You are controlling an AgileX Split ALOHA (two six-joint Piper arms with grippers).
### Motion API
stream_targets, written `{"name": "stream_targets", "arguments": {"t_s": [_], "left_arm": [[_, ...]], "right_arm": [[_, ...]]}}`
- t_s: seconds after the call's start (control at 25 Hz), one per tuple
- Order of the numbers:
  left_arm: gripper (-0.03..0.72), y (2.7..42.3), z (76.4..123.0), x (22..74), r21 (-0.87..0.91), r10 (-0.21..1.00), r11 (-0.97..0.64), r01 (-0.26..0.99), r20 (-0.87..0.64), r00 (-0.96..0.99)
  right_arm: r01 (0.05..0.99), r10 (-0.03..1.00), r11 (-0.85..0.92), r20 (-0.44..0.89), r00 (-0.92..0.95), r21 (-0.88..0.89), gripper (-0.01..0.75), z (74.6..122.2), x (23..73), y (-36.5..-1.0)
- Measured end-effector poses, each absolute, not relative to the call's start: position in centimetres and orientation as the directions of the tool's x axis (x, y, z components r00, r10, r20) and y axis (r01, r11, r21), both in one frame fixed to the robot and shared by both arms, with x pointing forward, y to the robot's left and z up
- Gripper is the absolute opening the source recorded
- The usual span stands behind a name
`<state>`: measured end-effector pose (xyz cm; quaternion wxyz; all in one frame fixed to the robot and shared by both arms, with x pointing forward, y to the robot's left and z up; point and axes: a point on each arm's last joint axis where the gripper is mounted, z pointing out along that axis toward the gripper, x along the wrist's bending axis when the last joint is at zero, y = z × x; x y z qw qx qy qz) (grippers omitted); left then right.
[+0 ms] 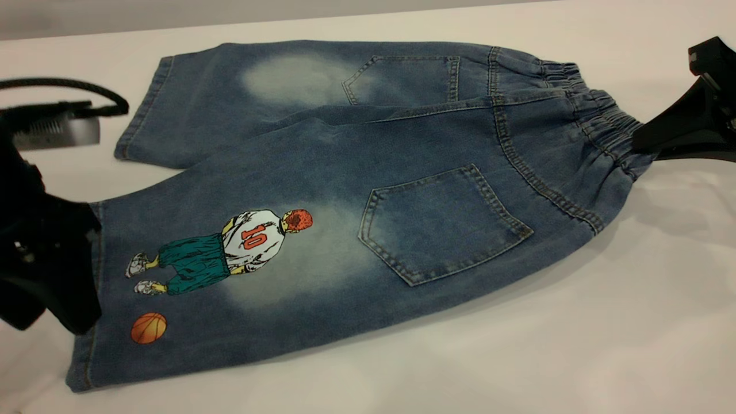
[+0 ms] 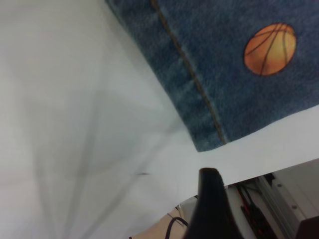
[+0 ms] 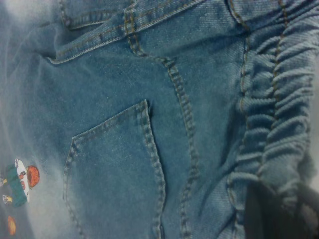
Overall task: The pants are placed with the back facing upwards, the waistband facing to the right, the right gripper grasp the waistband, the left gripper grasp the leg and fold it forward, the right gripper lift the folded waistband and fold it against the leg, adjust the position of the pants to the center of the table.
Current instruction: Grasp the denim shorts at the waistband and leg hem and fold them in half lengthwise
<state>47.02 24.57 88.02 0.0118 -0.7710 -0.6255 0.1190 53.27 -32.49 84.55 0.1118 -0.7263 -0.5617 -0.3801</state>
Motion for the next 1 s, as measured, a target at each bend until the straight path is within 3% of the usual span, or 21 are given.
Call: {"name": "stream_targets", "arguments": {"t_s": [1.0], "left_arm": [[0.462, 24.5, 82.8, 47.3, -0.246, 0.986, -0.115, 0.962, -0.143, 0.081]], "right_arm": [[0.902, 0.733, -0.34, 0.676, 0.075, 0.268, 0.03, 84.6, 53.3, -32.5]]}}
